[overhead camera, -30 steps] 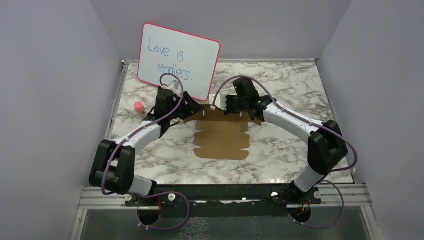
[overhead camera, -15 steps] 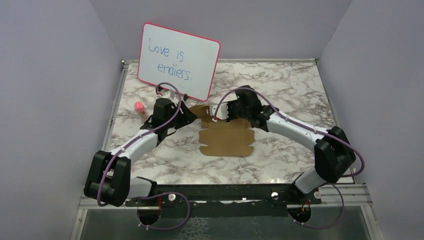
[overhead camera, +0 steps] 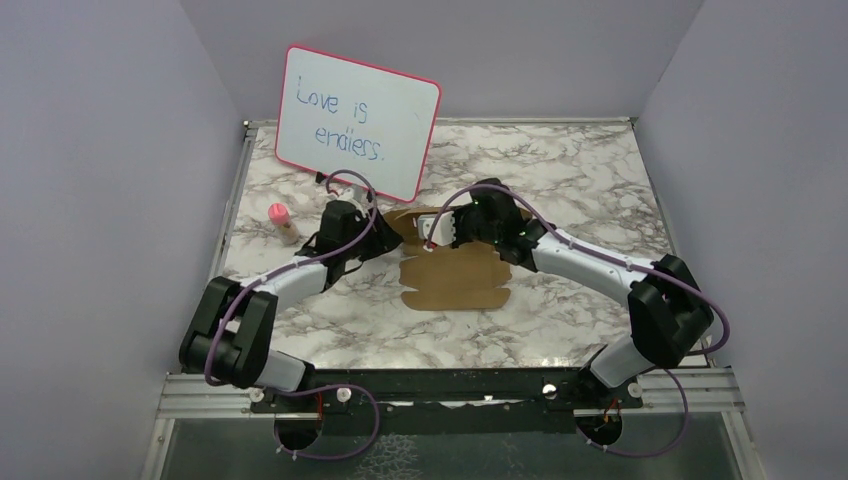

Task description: Fold the paper box

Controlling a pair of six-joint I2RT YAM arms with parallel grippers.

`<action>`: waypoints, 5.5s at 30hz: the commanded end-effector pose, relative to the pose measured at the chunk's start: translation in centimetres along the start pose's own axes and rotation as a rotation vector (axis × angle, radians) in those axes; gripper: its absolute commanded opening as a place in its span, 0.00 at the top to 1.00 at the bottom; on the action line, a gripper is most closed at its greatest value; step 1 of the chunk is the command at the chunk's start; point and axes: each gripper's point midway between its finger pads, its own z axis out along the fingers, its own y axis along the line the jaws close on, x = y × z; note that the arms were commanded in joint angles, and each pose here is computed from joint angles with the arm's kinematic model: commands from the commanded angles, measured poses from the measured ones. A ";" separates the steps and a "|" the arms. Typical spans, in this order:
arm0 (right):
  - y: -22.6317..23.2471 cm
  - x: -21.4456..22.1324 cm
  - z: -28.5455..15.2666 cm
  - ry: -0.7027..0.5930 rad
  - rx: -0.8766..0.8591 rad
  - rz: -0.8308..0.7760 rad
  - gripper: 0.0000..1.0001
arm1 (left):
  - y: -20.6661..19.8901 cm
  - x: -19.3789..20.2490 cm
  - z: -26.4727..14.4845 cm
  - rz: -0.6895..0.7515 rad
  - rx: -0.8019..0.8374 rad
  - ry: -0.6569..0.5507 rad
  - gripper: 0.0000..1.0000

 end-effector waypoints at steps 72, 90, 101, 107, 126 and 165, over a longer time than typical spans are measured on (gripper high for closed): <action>2.3 0.9 -1.0 -0.022 0.196 0.021 0.99 | -7.4 -2.9 2.3 0.203 0.175 -0.188 0.84; 2.9 2.3 -0.4 0.049 0.219 -0.030 0.99 | -6.6 -3.0 3.2 0.347 0.124 -0.231 0.76; 3.7 2.7 -0.2 0.072 0.175 -0.033 0.99 | -1.6 -6.6 -1.6 0.506 -0.085 -0.391 0.55; 3.9 2.6 0.1 0.070 0.161 -0.033 0.99 | 0.0 -5.5 0.3 0.532 -0.068 -0.296 0.49; 4.6 2.5 0.2 0.065 0.140 -0.037 0.99 | 0.1 -3.8 3.9 0.530 0.125 -0.120 0.79; 3.7 2.3 0.5 0.092 0.295 -0.119 0.99 | -6.7 2.3 -0.3 0.645 0.274 -0.160 0.97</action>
